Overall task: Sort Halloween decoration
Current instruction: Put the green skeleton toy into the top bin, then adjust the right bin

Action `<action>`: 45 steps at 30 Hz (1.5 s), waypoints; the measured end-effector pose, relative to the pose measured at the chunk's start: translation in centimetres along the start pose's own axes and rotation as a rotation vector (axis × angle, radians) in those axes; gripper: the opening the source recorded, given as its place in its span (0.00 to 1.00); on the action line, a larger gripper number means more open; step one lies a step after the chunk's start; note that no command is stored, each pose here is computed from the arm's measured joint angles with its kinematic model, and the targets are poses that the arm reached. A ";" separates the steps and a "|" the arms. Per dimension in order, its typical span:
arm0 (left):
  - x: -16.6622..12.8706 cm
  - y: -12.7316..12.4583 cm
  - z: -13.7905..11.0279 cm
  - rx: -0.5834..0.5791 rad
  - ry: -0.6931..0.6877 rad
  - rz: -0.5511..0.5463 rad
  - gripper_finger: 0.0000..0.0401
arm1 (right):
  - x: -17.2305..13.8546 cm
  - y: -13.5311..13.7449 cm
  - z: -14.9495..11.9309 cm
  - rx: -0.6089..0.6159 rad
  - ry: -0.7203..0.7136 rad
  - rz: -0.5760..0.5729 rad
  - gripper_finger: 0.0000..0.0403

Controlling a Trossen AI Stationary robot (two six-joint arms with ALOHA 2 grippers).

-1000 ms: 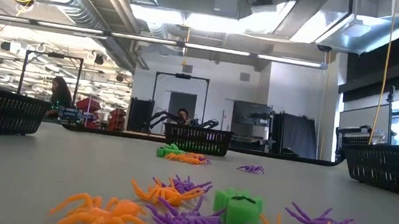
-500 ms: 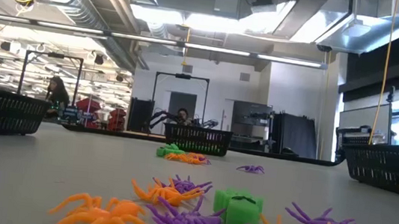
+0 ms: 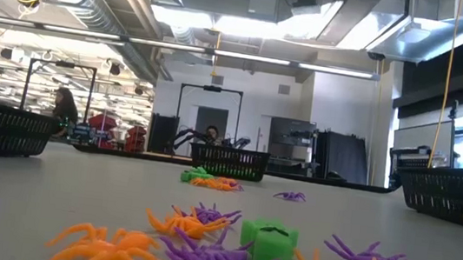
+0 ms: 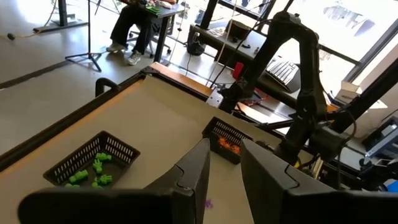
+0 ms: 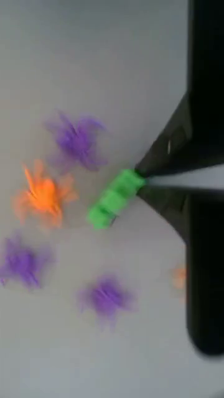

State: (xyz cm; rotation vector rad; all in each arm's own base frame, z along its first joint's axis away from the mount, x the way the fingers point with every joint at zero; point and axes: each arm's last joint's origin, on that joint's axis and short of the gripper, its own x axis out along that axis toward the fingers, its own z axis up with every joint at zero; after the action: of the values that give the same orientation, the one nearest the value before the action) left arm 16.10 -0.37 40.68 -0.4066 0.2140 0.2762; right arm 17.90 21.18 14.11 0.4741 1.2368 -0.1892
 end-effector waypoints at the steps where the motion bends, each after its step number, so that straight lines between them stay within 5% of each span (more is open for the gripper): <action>1: 0.1 0.0 0.0 0.001 0.002 0.001 0.21 | -0.4 0.1 0.0 -0.002 0.009 0.021 0.02; 11: 0.4 -0.1 -0.1 0.031 0.007 0.010 0.21 | -4.8 1.3 1.2 -0.071 -0.065 0.186 0.02; 26: 0.9 -0.2 -0.2 0.027 0.020 0.015 0.21 | -1.6 -0.9 3.6 -0.203 -0.042 0.056 0.39; 33: 0.9 -0.2 -0.2 0.023 0.016 0.010 0.21 | 0.3 -1.0 4.2 -0.317 0.031 0.056 0.37; 45: 0.9 -0.2 -0.2 0.027 0.017 0.011 0.21 | 0.7 -0.8 4.2 -0.315 0.034 0.063 0.36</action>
State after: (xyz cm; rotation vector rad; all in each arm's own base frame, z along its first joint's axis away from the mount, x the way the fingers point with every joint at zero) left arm 16.99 -0.43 40.33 -0.3813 0.2366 0.2809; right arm 21.38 18.69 14.29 0.2428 1.2560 0.0676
